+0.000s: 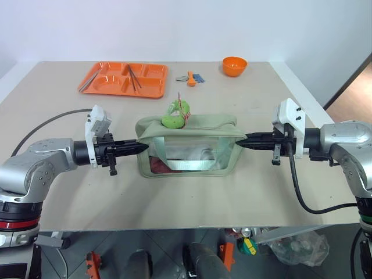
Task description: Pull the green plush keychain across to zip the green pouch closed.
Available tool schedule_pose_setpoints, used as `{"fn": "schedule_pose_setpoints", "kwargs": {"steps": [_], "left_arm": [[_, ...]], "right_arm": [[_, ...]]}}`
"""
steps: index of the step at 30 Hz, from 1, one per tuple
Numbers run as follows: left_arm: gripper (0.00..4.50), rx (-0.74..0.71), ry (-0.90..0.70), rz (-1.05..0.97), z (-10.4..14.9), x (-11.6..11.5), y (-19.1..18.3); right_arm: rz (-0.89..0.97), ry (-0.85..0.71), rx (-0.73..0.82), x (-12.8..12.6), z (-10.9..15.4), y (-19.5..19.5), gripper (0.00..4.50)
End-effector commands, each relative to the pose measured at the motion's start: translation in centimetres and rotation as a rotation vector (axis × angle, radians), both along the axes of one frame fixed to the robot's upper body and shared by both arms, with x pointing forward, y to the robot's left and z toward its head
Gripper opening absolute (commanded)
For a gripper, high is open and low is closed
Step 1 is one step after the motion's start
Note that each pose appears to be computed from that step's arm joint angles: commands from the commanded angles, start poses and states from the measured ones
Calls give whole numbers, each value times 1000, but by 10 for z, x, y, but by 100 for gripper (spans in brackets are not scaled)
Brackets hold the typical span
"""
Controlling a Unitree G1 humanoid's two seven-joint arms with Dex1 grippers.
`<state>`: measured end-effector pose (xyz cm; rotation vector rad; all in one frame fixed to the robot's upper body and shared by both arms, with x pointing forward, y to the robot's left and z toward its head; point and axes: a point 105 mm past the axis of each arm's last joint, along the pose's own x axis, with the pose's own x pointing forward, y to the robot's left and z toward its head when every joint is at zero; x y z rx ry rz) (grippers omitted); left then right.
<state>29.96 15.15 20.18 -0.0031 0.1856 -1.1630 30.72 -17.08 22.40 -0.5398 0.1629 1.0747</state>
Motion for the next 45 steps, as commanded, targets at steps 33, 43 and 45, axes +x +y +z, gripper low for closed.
{"fn": "schedule_pose_setpoints", "kwargs": {"steps": [33,43,45], "left_arm": [[0,26,-61,-18,6,-2,-8],[0,6,-58,5,5,-4,-5],[0,5,-58,6,5,-3,-5]], "right_arm": [[-41,14,492,72,132,60,409],[28,172,347,63,86,98,409],[42,191,330,59,80,102,409]]}}
